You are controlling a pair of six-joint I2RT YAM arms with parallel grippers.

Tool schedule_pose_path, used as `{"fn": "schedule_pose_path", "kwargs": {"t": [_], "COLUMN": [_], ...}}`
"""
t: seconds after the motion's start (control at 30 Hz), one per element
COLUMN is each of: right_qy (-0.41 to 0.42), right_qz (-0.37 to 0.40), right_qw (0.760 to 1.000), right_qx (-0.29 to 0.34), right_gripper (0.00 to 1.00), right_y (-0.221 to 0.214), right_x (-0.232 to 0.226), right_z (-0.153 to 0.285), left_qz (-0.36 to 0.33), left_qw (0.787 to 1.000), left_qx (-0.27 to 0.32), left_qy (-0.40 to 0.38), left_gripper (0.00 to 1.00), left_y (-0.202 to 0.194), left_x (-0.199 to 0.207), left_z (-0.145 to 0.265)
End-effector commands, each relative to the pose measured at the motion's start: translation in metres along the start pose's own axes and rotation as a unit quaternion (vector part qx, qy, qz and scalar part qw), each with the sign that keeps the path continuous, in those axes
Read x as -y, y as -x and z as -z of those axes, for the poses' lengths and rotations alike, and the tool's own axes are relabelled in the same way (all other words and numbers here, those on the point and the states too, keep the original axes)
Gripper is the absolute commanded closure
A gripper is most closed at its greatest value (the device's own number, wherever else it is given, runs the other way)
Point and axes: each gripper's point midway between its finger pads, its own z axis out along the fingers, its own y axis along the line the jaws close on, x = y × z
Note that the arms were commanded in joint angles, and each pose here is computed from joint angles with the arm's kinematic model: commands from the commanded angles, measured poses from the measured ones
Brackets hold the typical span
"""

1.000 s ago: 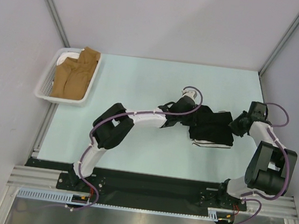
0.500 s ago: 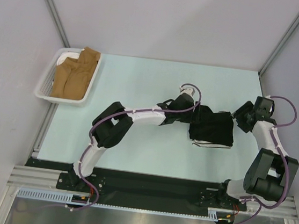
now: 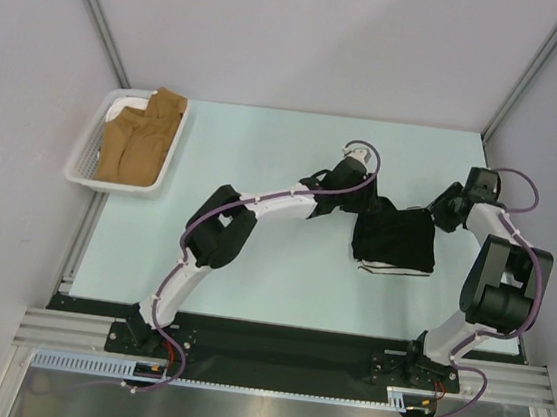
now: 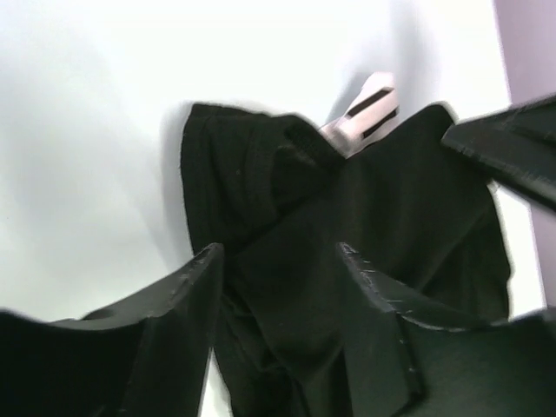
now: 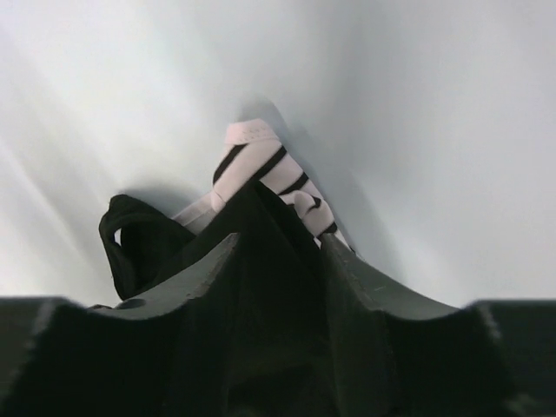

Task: Fold and stack the tank tops
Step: Neatly place the folded tank top to the corner

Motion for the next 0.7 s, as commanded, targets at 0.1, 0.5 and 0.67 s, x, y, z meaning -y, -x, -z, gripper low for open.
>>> {"fn": "schedule_pose_path", "kwargs": {"t": [0.1,0.5,0.67], "right_qy": [0.02,0.017,0.033], "right_qz": [0.025,0.03,0.015], "right_qw": [0.999,0.998,0.997], "right_qx": [0.024,0.059,0.075], "right_gripper": [0.74,1.0,1.0], "right_y": [0.023,0.036,0.042], "right_x": [-0.025,-0.028,-0.027], "right_z": [-0.01,0.012,0.015], "left_qz": [-0.018,-0.042,-0.046], "left_qw": [1.0,0.998,0.997], "left_qx": [0.006,0.045,0.068], "left_qy": [-0.004,-0.012,-0.004], "left_gripper": [0.62,1.0,0.99], "left_y": [0.01,0.048,0.065], "left_x": [0.005,0.018,0.021], "left_z": [-0.003,0.01,0.011]}}
